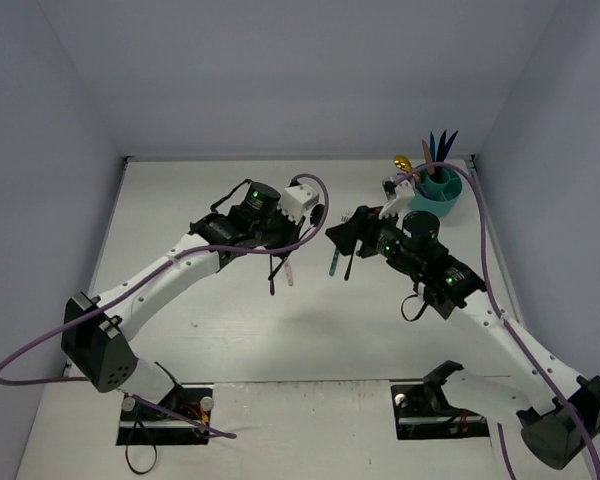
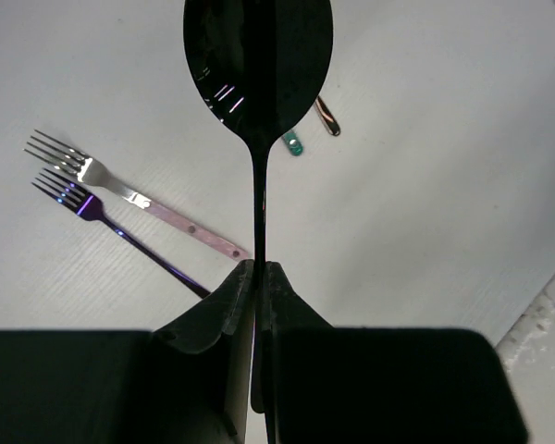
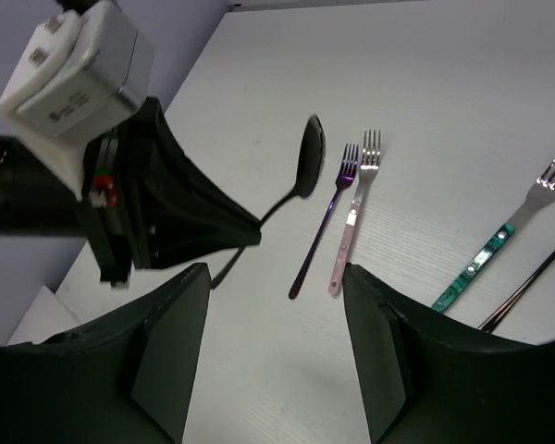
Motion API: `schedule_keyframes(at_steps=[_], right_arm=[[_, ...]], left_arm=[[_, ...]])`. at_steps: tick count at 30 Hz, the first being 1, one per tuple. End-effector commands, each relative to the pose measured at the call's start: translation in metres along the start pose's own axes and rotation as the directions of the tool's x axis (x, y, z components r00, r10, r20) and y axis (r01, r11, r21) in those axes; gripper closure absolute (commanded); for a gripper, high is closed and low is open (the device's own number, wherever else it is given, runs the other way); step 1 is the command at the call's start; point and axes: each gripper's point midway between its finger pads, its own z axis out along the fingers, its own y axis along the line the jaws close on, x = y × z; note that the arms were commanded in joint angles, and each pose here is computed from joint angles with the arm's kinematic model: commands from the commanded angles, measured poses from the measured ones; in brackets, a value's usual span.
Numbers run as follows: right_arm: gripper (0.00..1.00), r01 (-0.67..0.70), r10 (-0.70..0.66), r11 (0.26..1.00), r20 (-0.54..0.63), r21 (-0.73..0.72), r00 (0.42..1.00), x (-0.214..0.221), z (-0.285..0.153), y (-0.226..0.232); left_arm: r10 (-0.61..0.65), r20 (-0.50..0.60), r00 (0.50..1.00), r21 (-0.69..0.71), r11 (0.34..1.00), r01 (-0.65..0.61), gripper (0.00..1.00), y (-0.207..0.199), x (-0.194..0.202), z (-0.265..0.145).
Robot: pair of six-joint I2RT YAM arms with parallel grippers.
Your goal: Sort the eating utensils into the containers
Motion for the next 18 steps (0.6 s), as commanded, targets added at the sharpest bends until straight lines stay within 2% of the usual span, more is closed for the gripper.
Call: schedule_keyframes(at_steps=[1, 10, 18], right_arm=[[0.46, 0.006, -0.009, 1.000, 0.139, 0.022, 0.990, -0.045, 0.008, 0.016], [0.50, 0.007, -0.019, 0.997, 0.146, 0.083, 0.989, -0.048, 0.022, 0.009], [0.54, 0.021, -0.036, 0.994, 0.137, 0.108, 0.990, -0.047, 0.030, 0.005]], left_arm=[[-0.041, 0.180, 0.983, -0.008, 0.999, 0.044, 1.00, -0.018, -0.042, -0.023], [-0.002, 0.227, 0.974, 0.039, 0.999, -0.007, 1.00, -0.051, -0.056, -0.038], [0.010, 0.218, 0.976, 0.045, 0.999, -0.020, 1.00, -0.057, -0.055, -0.036]])
